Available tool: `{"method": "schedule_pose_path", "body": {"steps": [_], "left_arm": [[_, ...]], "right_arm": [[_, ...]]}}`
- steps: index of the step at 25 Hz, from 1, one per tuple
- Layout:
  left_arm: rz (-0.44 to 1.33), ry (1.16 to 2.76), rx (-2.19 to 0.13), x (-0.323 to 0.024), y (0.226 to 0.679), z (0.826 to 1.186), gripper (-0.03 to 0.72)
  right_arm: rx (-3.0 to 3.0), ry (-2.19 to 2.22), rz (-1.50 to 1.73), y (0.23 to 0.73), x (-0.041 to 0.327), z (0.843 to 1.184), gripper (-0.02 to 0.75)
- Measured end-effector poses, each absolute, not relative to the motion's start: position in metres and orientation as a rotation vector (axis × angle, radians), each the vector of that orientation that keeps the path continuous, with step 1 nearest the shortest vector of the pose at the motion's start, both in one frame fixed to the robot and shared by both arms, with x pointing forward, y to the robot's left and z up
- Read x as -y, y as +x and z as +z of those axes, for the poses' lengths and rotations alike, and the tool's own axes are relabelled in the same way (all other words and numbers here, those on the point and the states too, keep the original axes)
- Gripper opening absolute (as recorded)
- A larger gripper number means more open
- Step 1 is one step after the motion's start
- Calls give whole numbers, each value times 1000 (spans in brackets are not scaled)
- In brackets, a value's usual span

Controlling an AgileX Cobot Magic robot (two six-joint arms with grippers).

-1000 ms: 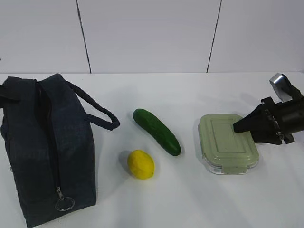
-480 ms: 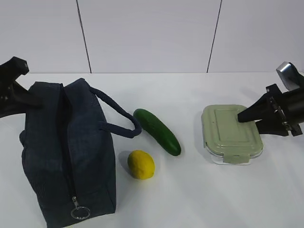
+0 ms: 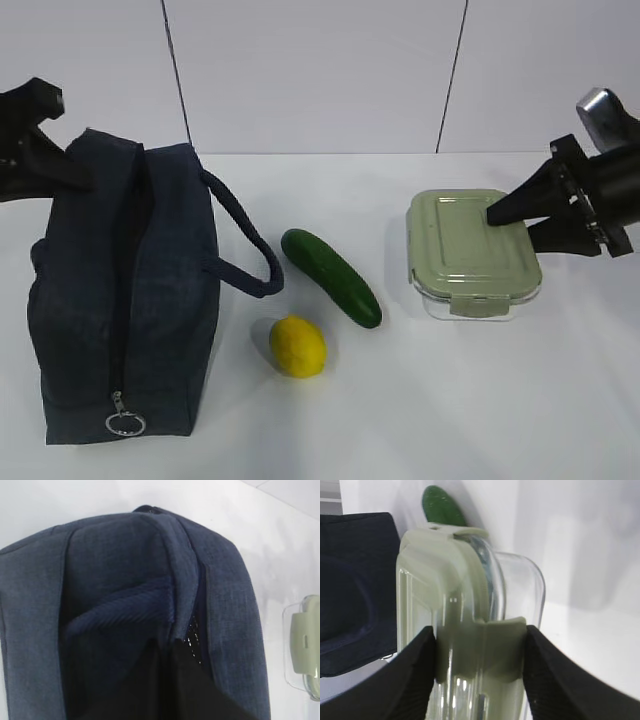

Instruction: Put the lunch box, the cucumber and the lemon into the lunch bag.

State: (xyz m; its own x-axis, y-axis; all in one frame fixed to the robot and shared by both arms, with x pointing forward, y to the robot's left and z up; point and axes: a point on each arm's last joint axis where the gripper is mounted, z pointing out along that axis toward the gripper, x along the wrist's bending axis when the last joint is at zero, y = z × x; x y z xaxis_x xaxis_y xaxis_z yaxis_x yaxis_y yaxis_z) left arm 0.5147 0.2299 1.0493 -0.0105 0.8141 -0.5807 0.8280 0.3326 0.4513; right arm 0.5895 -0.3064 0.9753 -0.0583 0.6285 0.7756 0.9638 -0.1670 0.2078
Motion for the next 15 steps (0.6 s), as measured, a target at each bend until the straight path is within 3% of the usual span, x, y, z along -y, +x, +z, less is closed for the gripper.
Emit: {"method": "schedule_pose_path", "body": {"steps": [15], "left_arm": [[-65, 1576, -1839, -228, 523, 1050, -3]], "right_arm": [[1767, -1610, -1217, 608, 219, 1059, 405]]}}
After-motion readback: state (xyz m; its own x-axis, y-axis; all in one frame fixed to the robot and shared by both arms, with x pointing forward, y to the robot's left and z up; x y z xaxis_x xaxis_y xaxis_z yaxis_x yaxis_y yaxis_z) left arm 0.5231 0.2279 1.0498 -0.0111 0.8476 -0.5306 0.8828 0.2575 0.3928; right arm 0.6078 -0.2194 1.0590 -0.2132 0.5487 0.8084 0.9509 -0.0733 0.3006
